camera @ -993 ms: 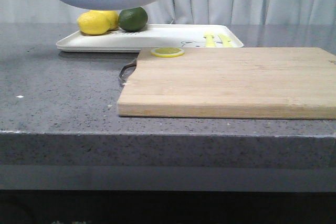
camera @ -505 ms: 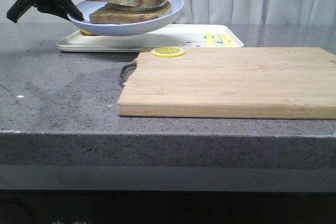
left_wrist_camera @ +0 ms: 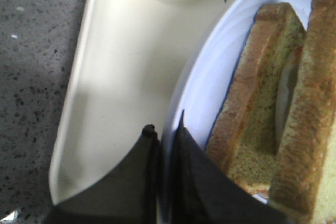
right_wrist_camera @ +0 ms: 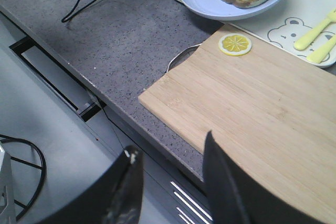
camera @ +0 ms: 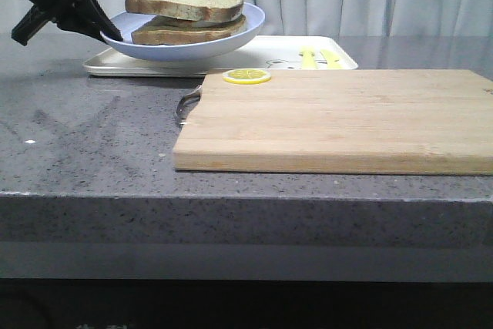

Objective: Place bread and move sandwich to tray
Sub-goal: 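Lift the plate and lower it onto the white tray, then open the left gripper and pull it away from the plate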

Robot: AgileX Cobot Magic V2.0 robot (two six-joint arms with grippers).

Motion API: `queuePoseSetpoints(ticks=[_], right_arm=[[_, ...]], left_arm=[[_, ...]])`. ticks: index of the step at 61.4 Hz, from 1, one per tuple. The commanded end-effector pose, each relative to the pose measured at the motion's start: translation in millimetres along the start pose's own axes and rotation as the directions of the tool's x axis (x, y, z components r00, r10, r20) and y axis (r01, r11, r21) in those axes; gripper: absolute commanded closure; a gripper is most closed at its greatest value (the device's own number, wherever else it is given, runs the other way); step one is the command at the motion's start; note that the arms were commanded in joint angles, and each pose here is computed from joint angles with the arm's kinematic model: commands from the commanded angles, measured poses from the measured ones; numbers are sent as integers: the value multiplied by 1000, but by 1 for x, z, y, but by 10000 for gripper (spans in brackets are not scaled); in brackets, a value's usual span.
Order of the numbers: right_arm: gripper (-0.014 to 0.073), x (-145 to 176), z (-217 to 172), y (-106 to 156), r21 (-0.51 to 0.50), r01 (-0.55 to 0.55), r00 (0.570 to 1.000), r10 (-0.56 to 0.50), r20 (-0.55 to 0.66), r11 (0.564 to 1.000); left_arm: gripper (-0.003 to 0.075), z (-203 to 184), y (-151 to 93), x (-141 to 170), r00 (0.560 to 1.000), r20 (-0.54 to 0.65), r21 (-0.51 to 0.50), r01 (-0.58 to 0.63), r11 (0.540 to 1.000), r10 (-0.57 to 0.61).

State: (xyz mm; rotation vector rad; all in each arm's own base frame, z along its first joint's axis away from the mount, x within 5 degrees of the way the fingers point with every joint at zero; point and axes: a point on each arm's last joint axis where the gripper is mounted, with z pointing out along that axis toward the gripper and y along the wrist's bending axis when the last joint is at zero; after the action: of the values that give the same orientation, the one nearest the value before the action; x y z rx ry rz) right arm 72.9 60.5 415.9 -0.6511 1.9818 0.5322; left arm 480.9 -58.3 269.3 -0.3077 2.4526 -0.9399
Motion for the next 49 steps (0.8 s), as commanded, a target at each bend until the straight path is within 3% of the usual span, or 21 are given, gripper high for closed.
queuePoseSetpoints(ticks=[1,14,36,49], right_arm=[[284,-11,-5,1,7,-5,996,4,86,1000],[284,-11,-5,1,7,-5,996,4,86,1000],[284,-11,-5,1,7,-5,996,4,86,1000],[284,-11,-5,1,7,-5,996,4,86,1000]], left_arm=[[739,-33,-38,-11,993,114,108,13,994,-25],[722,-33,-36,-11,994,112,83,3,997,-12],[399,-33,-35,-10,995,104,82,2,997,-11],[373,-39,-37,-7,998,64,84,-6,996,1]])
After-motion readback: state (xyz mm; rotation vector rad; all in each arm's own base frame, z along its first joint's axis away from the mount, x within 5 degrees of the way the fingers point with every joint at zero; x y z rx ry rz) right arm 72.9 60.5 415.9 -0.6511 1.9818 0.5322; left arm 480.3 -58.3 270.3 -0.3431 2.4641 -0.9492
